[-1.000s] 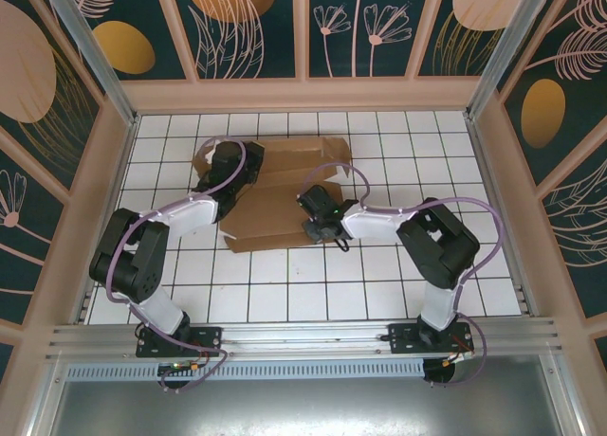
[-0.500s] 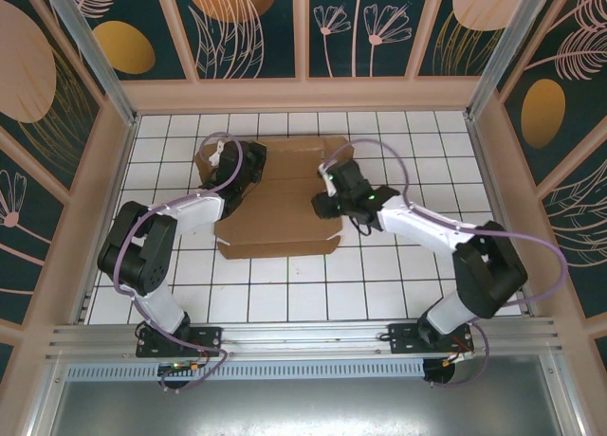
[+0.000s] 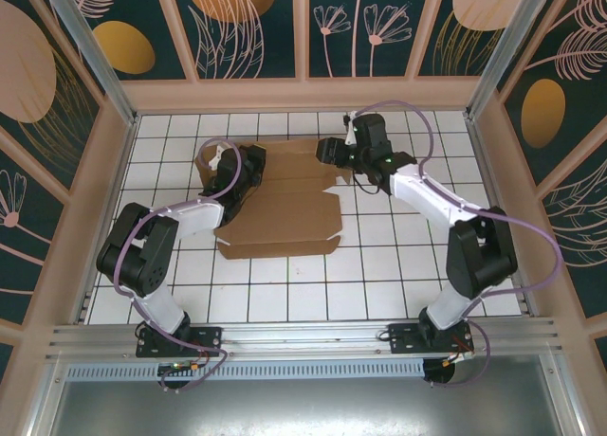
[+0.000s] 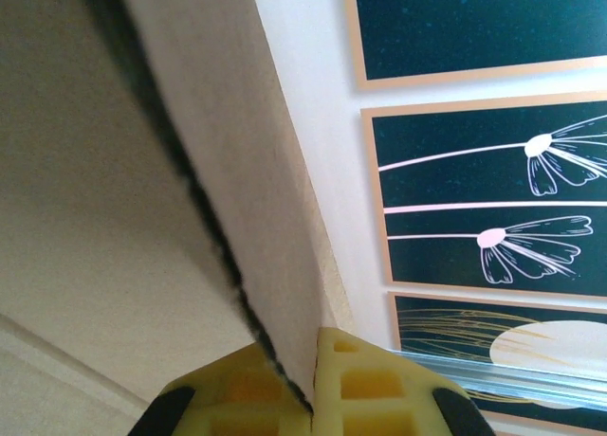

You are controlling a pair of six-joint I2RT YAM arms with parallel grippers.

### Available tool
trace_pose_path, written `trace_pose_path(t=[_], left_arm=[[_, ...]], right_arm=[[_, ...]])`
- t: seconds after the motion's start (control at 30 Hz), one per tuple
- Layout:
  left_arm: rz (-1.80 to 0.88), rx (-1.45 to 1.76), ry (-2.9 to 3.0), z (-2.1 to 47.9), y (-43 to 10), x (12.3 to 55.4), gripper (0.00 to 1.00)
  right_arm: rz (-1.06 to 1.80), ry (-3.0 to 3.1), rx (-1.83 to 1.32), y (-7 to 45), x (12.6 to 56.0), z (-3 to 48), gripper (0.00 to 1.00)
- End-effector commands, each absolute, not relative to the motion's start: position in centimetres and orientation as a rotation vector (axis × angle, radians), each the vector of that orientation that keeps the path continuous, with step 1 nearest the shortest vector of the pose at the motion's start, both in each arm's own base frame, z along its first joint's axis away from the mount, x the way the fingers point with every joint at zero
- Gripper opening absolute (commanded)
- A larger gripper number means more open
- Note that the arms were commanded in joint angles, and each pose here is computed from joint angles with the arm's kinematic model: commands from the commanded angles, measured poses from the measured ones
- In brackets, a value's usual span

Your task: Fold the paper box

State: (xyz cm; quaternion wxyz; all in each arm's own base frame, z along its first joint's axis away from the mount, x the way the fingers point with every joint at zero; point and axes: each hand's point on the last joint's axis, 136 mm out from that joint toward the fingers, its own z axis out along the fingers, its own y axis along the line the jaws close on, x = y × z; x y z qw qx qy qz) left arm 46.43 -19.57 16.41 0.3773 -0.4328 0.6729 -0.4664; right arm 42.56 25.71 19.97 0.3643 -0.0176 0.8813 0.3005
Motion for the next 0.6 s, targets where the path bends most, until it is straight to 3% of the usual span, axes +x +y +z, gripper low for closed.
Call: trace_pose_path(t=[0.0,0.23,0.43,0.57], left_arm=[[-1.153,-1.144,1.764,14.6,-19.2,45.6,0.00],[-1.167,-1.138,1.769,14.3,-19.4,45.3,0.00],[-1.189,-1.130,1.768,14.2,-19.6,45.1,0.00],[-1.180,-1.136,1.765,14.0,-19.4,45.0,0.00]], right_arm=[[0.876,2.278,0.021,26.7,43.9,20.0,0.63],[0.985,2.290,0.041,28.5,45.4,18.9,0.63],[1.169,2.244,0.029,30.5,45.2,19.9,0.54],[1.141,2.217,0.062,29.1,44.5,19.6,0.57]])
